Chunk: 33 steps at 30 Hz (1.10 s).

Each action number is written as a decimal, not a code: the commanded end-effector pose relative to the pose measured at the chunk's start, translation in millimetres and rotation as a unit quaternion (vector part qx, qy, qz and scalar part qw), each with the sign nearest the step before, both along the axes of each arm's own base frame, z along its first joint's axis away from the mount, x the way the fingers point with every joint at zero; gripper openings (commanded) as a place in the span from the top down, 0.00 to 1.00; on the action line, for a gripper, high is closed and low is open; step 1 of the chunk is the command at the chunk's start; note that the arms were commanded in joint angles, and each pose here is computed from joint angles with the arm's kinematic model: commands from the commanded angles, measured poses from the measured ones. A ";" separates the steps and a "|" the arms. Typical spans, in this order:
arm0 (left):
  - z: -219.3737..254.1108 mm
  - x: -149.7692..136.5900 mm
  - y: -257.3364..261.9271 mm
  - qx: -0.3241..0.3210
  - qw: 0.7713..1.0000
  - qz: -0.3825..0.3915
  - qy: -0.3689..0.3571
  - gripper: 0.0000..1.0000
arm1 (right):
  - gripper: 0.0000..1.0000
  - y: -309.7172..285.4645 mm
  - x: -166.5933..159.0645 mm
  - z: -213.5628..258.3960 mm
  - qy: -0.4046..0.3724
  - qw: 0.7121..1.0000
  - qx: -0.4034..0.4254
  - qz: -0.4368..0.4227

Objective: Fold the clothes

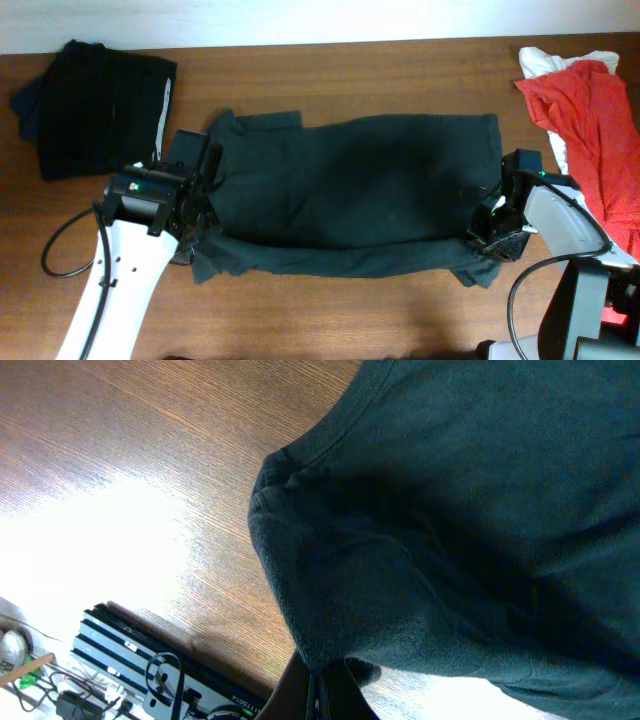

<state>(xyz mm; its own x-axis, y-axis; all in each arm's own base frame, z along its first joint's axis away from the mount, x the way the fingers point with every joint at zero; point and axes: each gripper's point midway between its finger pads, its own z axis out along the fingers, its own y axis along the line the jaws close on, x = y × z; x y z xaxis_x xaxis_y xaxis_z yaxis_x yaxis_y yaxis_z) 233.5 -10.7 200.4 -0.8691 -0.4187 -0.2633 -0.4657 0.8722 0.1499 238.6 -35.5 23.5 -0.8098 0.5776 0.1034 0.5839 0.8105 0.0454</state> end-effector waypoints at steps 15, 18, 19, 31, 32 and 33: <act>1.8 6.4 3.4 0.008 1.000 -0.001 -0.013 0.99 | 0.96 -26.3 25.8 79.1 -0.006 0.998 -0.063 0.006; 2.6 10.8 2.6 0.007 1.000 -0.001 -0.022 0.99 | 0.96 -24.3 21.5 83.1 -0.004 0.998 -0.062 0.001; 3.0 10.4 2.6 0.006 1.000 -0.001 -0.023 0.99 | 0.96 -23.6 18.8 87.0 -0.006 0.998 -0.062 -0.003; 37.5 -20.7 -4.1 -0.042 0.998 -0.007 -0.040 0.99 | 0.96 -11.1 -47.5 157.9 -0.053 0.996 -0.075 -0.005; 34.4 -20.7 -4.1 -0.039 0.999 -0.007 -0.029 0.99 | 0.96 -12.9 -47.8 157.9 -0.053 0.995 -0.080 -0.006; 32.3 -21.2 -3.9 -0.037 0.999 -0.007 -0.021 0.99 | 0.96 -15.7 -46.4 158.1 -0.055 0.995 -0.088 -0.006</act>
